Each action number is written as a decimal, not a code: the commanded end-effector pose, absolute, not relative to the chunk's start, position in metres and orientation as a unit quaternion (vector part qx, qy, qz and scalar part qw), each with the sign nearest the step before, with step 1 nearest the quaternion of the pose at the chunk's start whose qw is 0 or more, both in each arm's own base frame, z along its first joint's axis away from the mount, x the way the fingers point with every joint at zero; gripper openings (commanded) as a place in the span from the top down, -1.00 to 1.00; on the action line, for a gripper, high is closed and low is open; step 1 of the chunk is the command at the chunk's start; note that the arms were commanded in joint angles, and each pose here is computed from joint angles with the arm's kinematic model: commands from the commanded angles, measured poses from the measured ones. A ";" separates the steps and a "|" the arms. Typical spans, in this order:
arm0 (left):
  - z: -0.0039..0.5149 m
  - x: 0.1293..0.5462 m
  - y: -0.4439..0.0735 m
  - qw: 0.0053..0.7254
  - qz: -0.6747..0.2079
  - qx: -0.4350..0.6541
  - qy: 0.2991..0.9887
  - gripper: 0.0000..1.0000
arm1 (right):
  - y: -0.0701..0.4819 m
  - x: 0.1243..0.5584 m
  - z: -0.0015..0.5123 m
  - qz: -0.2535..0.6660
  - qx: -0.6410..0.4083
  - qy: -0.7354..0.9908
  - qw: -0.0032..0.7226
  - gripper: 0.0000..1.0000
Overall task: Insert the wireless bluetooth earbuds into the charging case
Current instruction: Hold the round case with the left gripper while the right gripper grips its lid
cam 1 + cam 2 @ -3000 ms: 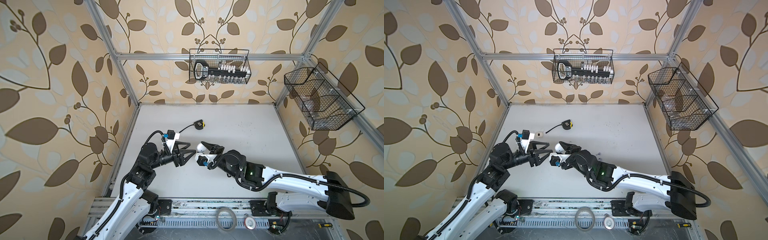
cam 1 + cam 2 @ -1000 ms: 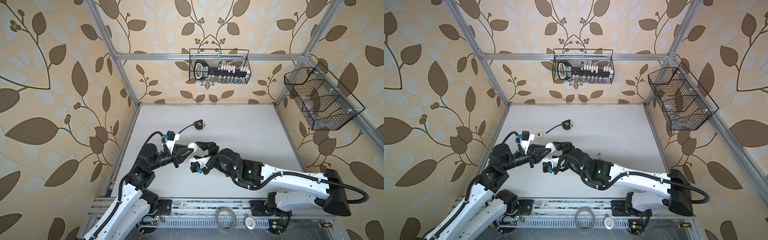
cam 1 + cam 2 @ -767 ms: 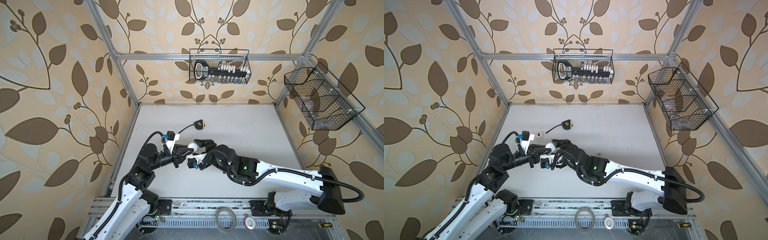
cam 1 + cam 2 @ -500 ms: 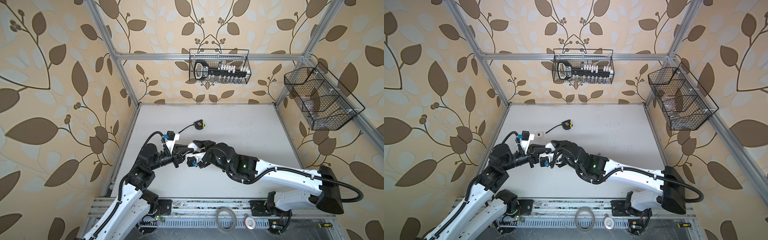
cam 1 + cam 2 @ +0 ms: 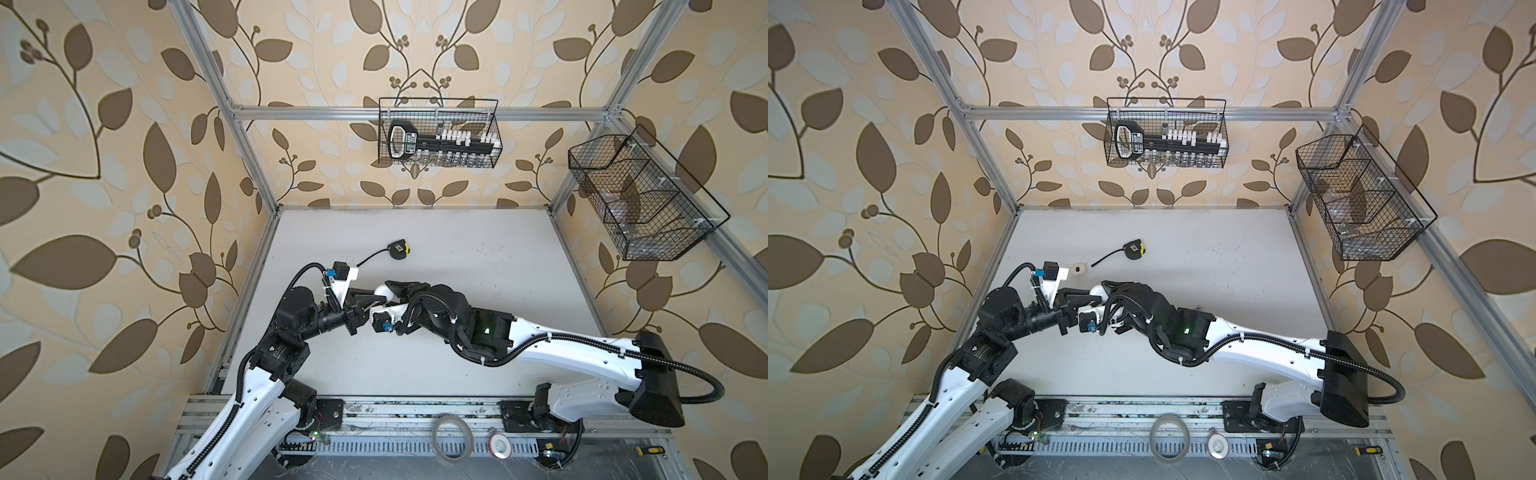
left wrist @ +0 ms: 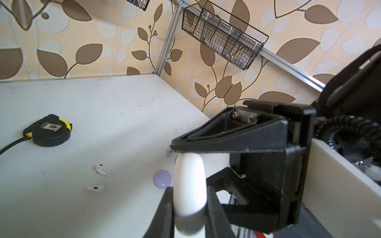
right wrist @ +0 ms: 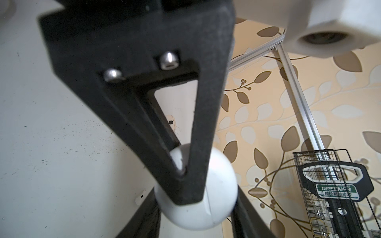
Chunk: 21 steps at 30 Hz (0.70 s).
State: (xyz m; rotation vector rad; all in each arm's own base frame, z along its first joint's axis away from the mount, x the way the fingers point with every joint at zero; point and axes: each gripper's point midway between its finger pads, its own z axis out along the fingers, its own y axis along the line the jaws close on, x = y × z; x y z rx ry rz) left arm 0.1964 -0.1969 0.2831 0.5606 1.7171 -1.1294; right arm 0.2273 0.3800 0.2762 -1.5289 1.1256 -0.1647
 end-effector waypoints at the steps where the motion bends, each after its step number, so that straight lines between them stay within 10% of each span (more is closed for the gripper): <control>1: 0.312 0.185 -0.202 0.505 -0.480 0.266 0.666 1.00 | 0.396 0.223 0.293 -0.049 -0.651 0.466 0.597 -0.07; 13: 0.311 0.185 -0.203 0.503 -0.481 0.266 0.667 0.99 | 0.398 0.226 0.293 -0.058 -0.651 0.467 0.595 -0.09; 21: 0.312 0.185 -0.202 0.505 -0.479 0.265 0.667 0.67 | 0.397 0.223 0.294 -0.050 -0.652 0.468 0.595 0.35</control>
